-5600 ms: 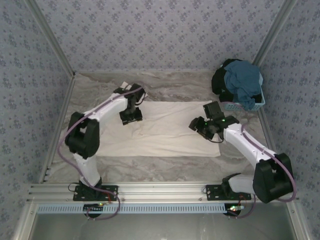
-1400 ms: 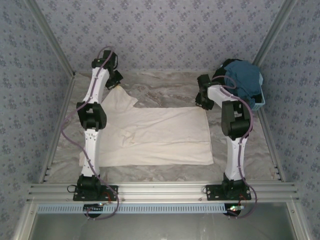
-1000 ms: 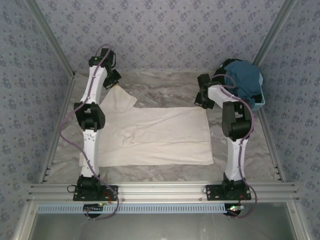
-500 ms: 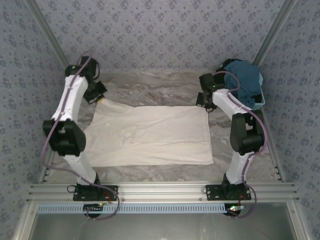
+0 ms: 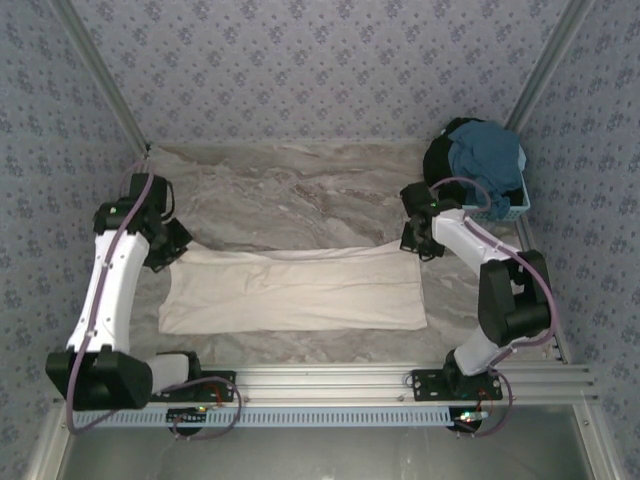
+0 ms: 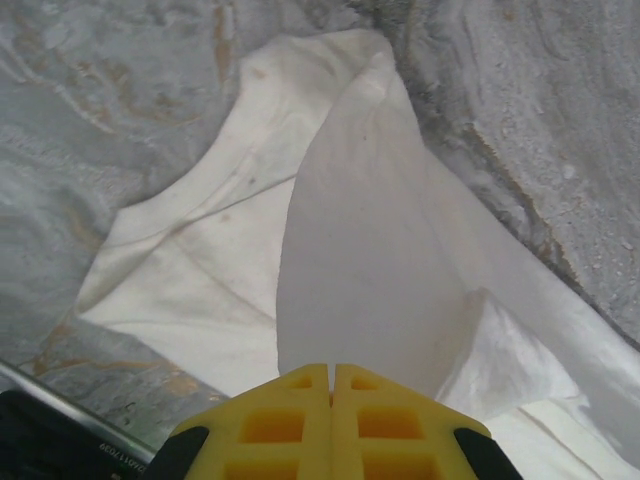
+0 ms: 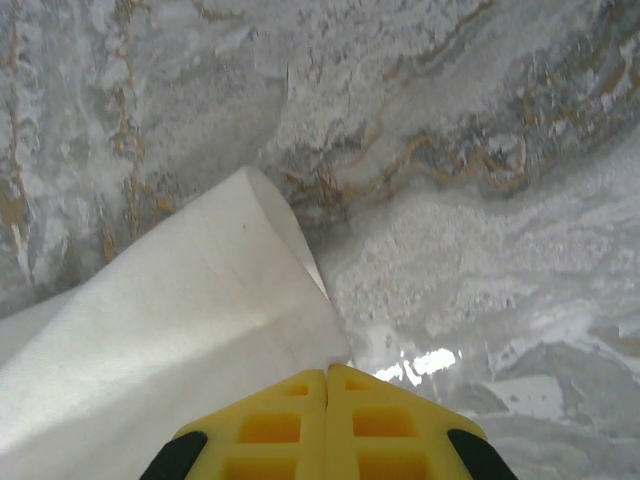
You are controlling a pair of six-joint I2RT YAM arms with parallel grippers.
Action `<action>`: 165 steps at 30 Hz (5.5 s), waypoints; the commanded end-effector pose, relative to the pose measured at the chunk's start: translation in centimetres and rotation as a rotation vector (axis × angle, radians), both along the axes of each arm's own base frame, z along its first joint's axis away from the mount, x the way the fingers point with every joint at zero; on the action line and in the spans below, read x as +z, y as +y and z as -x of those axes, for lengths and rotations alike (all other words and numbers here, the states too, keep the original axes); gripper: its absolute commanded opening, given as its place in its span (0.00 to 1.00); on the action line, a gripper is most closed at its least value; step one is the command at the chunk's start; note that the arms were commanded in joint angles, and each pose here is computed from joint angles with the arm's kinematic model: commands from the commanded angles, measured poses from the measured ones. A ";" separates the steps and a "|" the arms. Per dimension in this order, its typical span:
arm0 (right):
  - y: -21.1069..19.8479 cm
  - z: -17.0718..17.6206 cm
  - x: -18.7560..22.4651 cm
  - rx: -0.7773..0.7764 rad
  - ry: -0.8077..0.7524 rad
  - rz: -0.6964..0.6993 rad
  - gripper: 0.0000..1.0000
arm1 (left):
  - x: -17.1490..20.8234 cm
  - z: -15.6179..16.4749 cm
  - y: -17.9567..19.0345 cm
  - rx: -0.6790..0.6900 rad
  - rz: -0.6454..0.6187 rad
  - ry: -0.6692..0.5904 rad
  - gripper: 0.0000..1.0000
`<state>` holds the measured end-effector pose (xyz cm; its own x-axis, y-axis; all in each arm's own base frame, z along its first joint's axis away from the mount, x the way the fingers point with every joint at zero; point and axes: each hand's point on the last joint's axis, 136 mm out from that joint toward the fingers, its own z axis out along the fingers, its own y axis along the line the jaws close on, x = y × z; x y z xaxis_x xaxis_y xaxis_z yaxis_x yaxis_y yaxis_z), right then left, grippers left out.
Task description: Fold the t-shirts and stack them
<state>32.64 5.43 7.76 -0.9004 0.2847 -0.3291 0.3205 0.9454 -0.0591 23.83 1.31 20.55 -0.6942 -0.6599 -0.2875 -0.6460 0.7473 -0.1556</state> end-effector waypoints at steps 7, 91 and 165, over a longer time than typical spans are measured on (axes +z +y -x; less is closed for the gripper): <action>-0.4 4.4 -0.6 -0.053 0.063 0.062 0.00 | -3.1 5.6 2.4 0.078 -0.119 0.093 0.00; -2.1 -4.0 -6.7 -0.260 0.259 -0.115 0.26 | -19.5 -16.3 2.3 0.059 0.272 0.219 0.16; 21.6 -0.6 5.8 0.449 -0.116 -0.780 0.63 | -15.2 -8.0 0.4 -0.096 0.389 0.064 0.37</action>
<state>33.15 24.62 11.97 -0.9557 0.0956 -0.2783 -0.0847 0.8165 0.5712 30.62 1.70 6.09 -0.7402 -0.6711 0.0402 -0.6344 0.6773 -0.3725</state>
